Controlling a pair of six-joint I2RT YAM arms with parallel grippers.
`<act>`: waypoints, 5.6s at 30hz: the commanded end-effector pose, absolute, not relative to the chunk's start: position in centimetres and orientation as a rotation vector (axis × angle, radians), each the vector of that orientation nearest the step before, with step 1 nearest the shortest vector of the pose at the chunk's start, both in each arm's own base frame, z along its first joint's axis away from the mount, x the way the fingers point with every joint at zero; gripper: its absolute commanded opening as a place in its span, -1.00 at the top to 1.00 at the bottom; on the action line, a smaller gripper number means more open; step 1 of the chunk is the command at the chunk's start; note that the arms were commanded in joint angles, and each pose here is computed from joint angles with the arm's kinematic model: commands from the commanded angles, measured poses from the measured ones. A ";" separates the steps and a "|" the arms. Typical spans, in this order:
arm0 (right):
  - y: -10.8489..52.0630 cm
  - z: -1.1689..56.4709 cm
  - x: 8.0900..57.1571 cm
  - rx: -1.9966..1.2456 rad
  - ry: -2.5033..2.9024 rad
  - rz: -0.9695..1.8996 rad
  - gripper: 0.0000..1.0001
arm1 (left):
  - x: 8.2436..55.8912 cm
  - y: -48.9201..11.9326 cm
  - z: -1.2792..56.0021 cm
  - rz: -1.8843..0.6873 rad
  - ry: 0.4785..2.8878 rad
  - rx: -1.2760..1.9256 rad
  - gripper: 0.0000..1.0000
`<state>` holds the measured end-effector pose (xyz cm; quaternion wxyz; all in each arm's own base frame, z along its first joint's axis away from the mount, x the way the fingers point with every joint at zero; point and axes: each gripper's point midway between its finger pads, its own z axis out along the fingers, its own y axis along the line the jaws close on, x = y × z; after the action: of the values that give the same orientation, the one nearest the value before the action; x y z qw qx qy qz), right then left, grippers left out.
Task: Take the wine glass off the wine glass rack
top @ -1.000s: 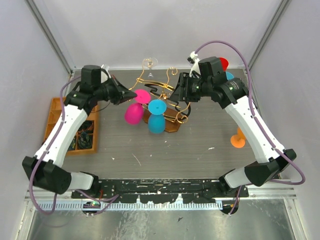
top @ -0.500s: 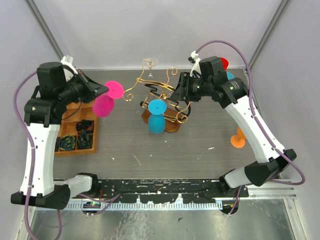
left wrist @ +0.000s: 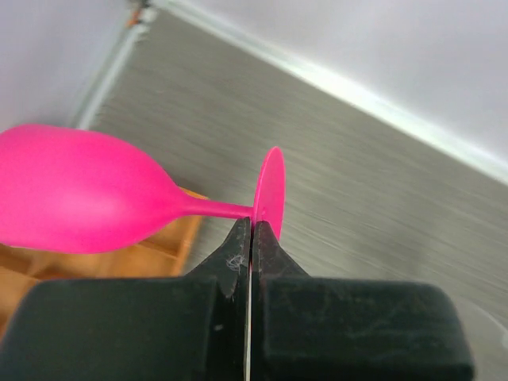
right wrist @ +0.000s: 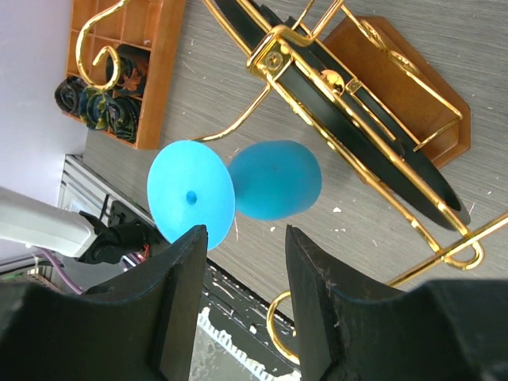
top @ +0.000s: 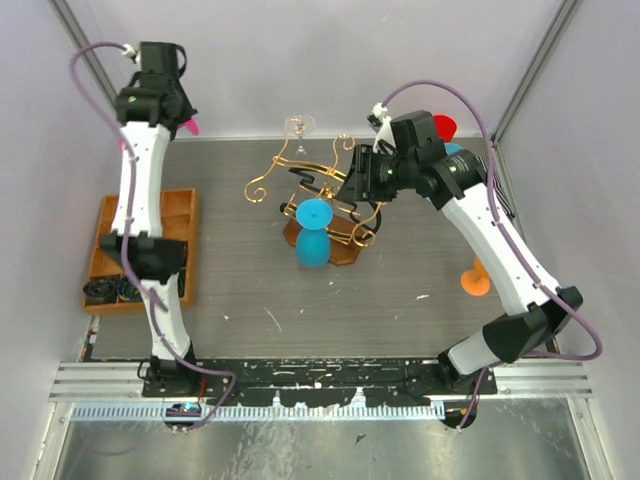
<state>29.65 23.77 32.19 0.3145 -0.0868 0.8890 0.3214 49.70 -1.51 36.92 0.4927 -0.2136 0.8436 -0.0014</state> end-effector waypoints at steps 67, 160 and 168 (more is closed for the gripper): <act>26.6 31.8 30.3 -0.465 2.205 1.093 0.07 | 61.2 -0.2 1.6 1.340 2.242 0.439 0.34; 28.6 29.7 27.1 -0.297 2.383 1.106 0.26 | 25.2 -10.2 35.7 -0.523 2.147 -0.104 -0.64; 28.4 31.0 27.0 -0.292 2.349 1.111 0.65 | 24.9 -10.5 35.0 -0.542 2.165 -0.114 -0.64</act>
<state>27.09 28.20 27.73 0.2194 -0.0977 0.8907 0.3860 25.47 -10.01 34.68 0.4390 -0.0482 0.8741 -0.2022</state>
